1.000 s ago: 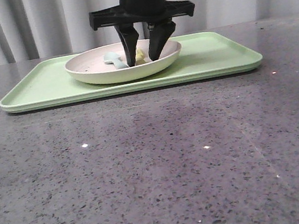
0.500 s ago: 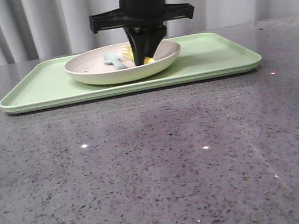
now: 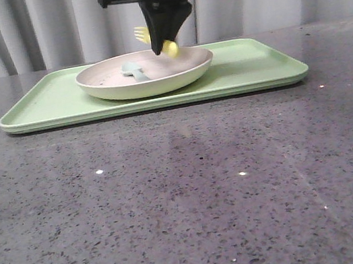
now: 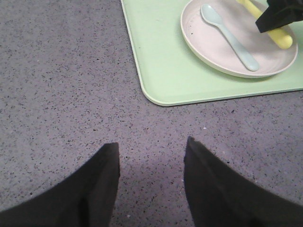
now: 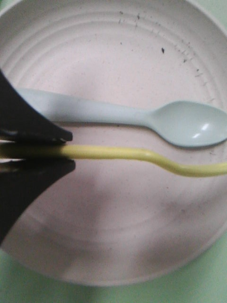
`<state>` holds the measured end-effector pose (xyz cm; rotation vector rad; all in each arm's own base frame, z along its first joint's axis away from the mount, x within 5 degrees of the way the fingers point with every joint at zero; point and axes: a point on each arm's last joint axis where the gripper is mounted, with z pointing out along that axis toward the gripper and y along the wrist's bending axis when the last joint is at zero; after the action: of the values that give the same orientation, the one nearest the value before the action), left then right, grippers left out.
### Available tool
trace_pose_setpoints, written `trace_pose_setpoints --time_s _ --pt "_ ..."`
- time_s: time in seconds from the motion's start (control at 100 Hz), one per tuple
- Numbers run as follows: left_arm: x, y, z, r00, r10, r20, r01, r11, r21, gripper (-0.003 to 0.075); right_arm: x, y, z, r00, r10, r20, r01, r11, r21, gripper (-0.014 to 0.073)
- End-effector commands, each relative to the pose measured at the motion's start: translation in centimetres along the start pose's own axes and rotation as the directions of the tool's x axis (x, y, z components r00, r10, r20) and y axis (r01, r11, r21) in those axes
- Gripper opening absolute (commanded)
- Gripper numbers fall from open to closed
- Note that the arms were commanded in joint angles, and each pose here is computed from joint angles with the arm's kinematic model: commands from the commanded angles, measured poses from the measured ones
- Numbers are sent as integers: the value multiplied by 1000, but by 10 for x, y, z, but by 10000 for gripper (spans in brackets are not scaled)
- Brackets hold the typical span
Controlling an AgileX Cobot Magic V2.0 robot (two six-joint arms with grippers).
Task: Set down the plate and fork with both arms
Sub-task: 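Carry the fork beside the plate and release it on the tray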
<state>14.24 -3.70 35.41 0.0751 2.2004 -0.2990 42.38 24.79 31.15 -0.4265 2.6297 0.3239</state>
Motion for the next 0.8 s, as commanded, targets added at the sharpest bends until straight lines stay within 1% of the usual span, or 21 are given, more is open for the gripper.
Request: trace_pose_setpoints --time_s 0.0,0.22,0.4,0.47,0.62,0.79 --pt "-14 -4 -8 994 -14 108 11 999 30 312 -6 -5 -68 994 -8 105 7 1000 11 -36" --pt "-14 -4 -8 994 -14 108 11 999 30 312 -7 -33 -112 985 42 166 -49 998 38 -36" --pt "-14 -4 -8 994 -14 108 11 999 30 312 -6 -68 -133 977 109 185 -125 989 76 -36" --pt "-14 -4 -8 994 -14 108 11 999 30 312 -3 -85 -133 975 143 171 -161 982 97 -36" --pt "-14 -4 -8 994 -14 108 11 999 30 312 8 -111 -115 975 206 89 -216 968 130 -36" --pt "-14 -4 -8 994 -14 108 11 999 30 312 19 -118 -92 974 227 10 -226 963 148 -36"
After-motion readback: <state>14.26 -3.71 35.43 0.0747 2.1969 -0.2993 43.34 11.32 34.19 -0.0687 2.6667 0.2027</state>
